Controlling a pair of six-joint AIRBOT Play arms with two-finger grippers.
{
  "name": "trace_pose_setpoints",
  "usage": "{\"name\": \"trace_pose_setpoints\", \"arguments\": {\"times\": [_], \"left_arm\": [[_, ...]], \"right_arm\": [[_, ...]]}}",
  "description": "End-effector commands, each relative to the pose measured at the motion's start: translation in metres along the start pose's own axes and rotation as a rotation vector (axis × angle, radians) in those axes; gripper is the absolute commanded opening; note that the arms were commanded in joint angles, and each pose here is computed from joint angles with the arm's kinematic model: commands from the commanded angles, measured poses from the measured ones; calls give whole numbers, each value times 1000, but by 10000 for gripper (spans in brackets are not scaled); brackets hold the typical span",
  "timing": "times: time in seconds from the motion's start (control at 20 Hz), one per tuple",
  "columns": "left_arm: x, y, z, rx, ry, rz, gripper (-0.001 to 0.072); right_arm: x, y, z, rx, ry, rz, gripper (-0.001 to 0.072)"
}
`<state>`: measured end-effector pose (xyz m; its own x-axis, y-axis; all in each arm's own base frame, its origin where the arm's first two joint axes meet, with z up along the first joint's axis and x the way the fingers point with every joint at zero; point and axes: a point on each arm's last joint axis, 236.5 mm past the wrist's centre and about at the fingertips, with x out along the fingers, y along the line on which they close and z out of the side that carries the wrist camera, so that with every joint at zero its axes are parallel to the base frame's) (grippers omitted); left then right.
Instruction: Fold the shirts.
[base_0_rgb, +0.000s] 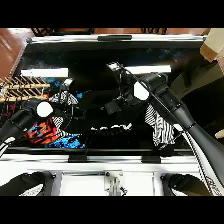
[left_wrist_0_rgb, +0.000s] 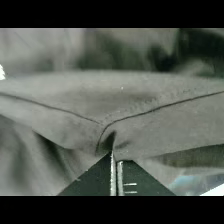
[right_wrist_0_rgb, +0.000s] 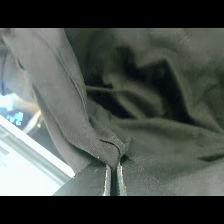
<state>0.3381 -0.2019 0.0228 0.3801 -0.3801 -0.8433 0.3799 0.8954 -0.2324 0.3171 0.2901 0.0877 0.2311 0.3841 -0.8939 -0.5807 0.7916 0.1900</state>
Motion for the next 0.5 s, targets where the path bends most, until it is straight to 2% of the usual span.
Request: {"name": "trace_pose_setpoints", "arguments": {"times": [0.0, 0.2, 0.35, 0.45], "left_arm": [[-23, 9, 24, 38, -28, 42, 56], [-63, 0, 9, 127, 127, 40, 56], [-85, 16, -42, 148, 371, 99, 56], [-84, -3, -58, 125, 433, 14, 56]], "right_arm": [[-1, 0, -19, -17, 82, 1, 77], [-4, 18, -42, 4, 179, 71, 77], [-5, 11, -50, 114, 214, 20, 76], [0, 15, -42, 140, 179, 5, 76]]}}
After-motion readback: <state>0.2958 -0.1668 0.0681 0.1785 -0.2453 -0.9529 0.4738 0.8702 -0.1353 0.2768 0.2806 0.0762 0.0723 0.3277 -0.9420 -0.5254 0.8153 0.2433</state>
